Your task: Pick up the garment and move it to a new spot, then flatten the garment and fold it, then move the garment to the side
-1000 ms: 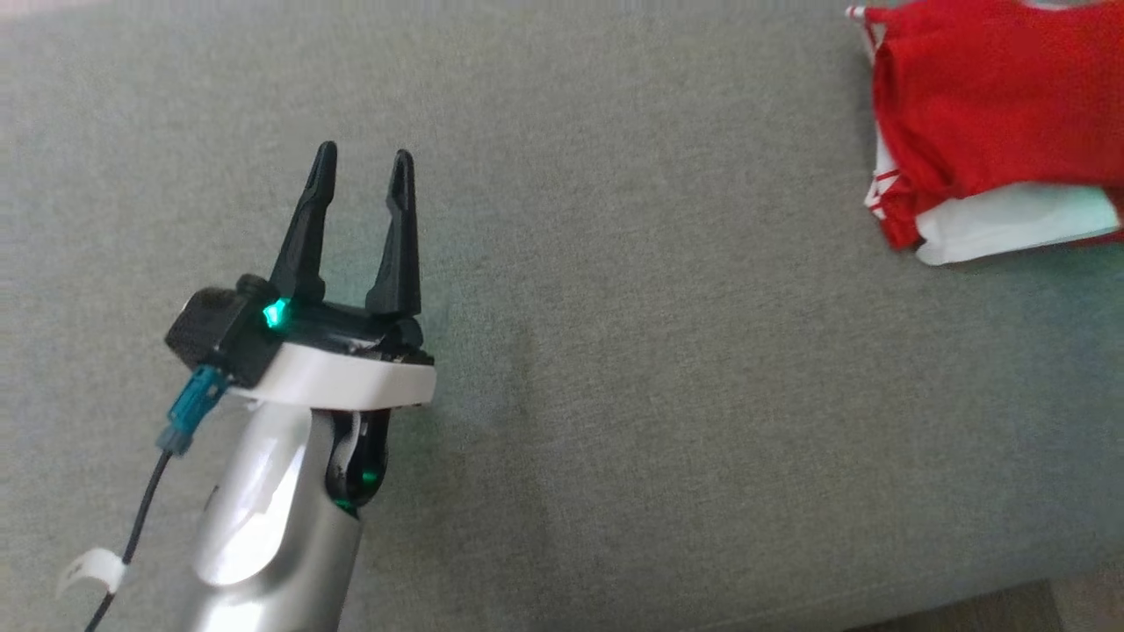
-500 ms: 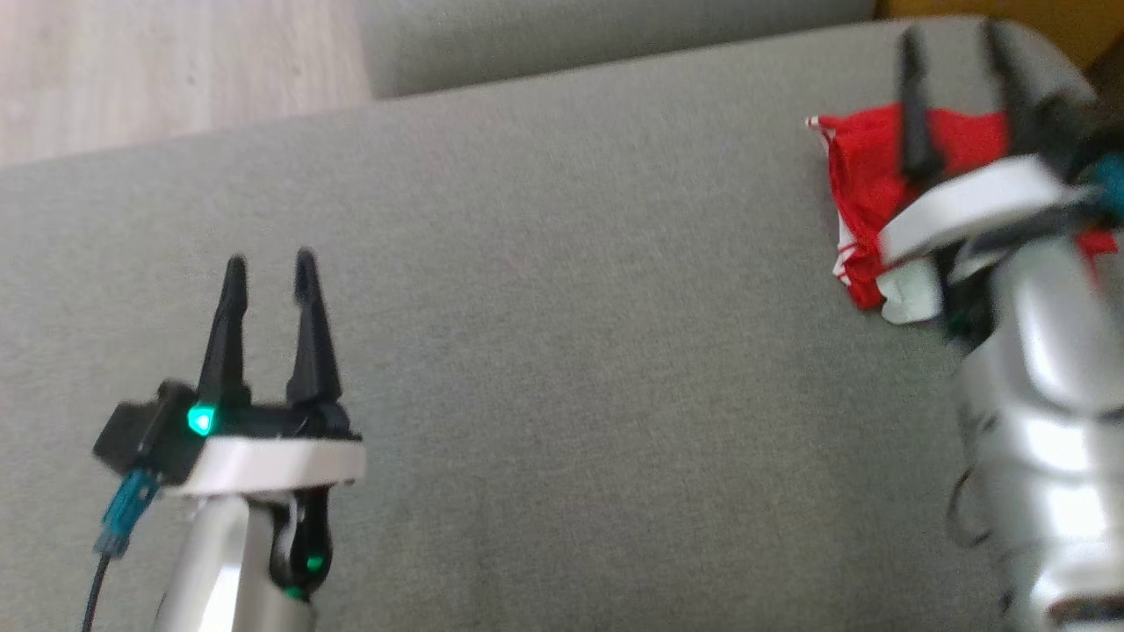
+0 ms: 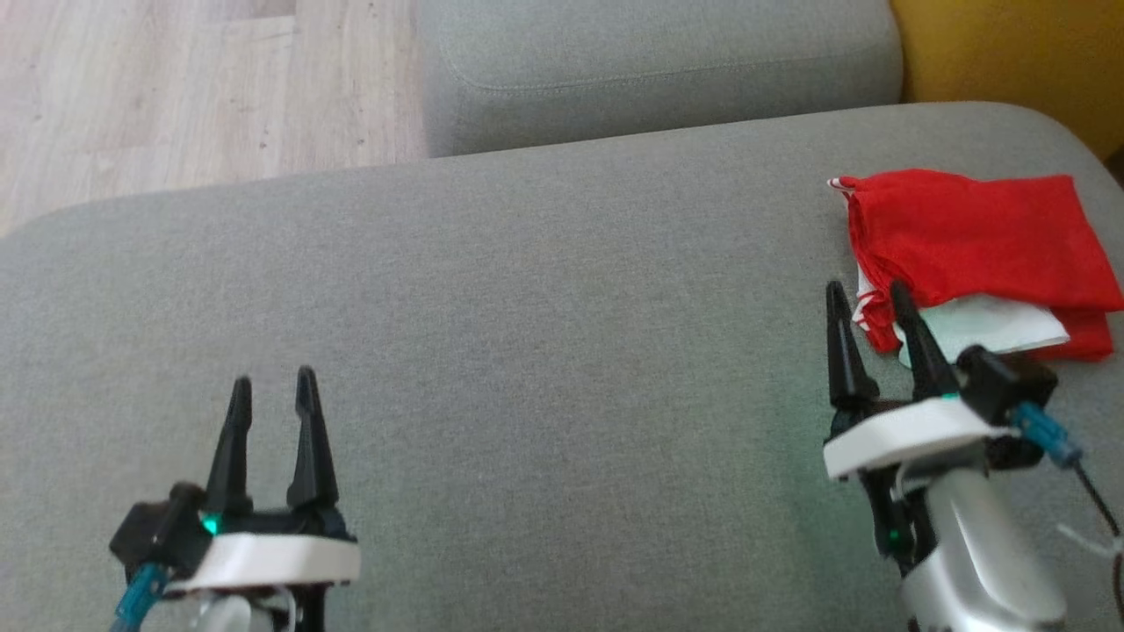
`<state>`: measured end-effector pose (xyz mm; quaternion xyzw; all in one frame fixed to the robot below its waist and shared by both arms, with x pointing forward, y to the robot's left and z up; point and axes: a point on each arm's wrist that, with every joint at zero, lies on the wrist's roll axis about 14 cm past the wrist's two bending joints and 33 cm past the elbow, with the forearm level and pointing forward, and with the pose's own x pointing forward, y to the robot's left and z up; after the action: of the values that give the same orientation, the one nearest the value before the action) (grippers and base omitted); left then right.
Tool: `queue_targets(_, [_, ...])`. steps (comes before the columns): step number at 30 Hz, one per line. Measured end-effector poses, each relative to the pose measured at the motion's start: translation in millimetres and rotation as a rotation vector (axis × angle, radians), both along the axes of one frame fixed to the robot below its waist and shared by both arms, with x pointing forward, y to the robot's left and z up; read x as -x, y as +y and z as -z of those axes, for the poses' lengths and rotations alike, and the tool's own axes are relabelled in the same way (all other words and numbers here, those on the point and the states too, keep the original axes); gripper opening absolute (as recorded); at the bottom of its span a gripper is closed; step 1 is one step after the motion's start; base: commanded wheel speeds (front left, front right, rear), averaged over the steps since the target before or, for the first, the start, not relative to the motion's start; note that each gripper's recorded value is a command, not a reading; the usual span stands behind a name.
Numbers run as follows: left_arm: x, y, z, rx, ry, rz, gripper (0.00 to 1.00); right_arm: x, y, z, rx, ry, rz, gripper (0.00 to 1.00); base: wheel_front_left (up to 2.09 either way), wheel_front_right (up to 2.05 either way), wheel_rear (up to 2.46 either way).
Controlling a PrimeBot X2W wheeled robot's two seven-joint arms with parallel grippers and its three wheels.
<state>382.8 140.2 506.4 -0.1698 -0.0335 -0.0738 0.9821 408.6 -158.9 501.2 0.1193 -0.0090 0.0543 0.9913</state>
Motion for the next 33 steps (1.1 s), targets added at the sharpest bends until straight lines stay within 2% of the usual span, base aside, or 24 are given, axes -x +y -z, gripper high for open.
queue_targets(8, [7, 8, 12, -0.002, 0.036, -0.024, 1.00, 15, 4, 10, 0.002, 0.018, -0.009, 1.00, 0.00, 0.00, 0.00])
queue_targets(25, [5, 15, 10, 0.033, 0.034, -0.049, 1.00, 17, 6, 8, 0.005, 0.010, -0.017, 1.00, 0.00, 0.00, 0.00])
queue_targets(26, [4, 18, 11, 0.037, 0.036, -0.057, 0.00, 17, 6, 8, 0.005, 0.010, -0.017, 0.00, 0.00, 0.00, 0.00])
queue_targets(33, [24, 21, 53, 0.046, 0.175, -0.069, 0.00, 46, 3, 60, -0.013, 0.174, -0.004, 0.00, 0.00, 0.00, 0.00])
